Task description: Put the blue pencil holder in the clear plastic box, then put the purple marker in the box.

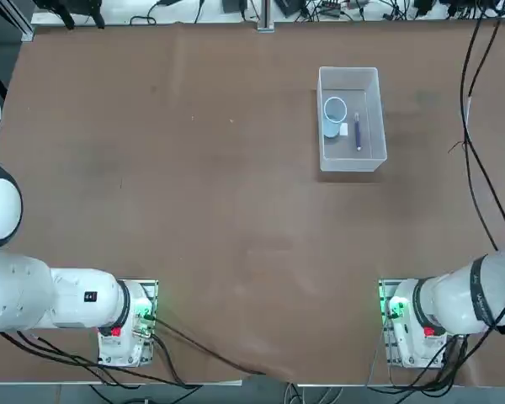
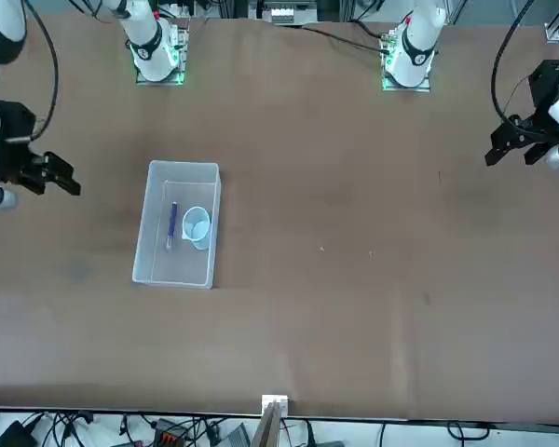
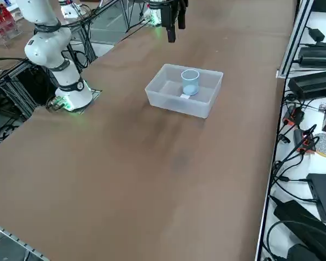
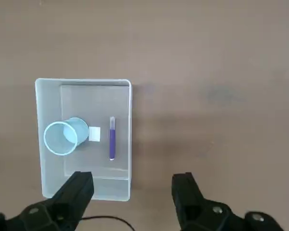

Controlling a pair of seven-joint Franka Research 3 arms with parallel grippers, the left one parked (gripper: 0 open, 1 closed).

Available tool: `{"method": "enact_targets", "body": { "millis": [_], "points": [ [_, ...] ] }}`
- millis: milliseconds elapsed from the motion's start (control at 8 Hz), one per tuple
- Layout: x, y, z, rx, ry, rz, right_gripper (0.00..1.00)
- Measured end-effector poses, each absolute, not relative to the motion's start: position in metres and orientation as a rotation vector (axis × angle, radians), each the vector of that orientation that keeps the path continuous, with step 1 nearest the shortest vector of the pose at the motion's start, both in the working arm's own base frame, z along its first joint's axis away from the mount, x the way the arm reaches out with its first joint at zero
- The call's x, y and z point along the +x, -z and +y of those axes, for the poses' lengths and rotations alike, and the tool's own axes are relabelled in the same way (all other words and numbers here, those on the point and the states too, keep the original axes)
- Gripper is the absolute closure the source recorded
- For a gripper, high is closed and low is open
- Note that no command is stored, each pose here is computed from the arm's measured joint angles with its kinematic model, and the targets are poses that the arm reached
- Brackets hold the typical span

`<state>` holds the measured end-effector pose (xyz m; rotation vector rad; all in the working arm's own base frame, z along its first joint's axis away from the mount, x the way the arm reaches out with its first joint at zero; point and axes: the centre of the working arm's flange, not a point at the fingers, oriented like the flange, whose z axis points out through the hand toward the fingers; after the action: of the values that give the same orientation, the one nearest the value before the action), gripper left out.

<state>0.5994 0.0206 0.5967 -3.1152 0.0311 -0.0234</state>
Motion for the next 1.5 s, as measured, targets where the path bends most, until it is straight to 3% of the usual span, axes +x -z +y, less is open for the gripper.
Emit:
{"method": "enact_targets", "body": {
  "millis": [500, 1500],
  "points": [
    [0.563, -0.636, 0.009, -3.093, 0.021, 0.041, 0.0],
    [0.531, -0.633, 0.006, -3.141, -0.008, 0.044, 0.0]
  ]
}}
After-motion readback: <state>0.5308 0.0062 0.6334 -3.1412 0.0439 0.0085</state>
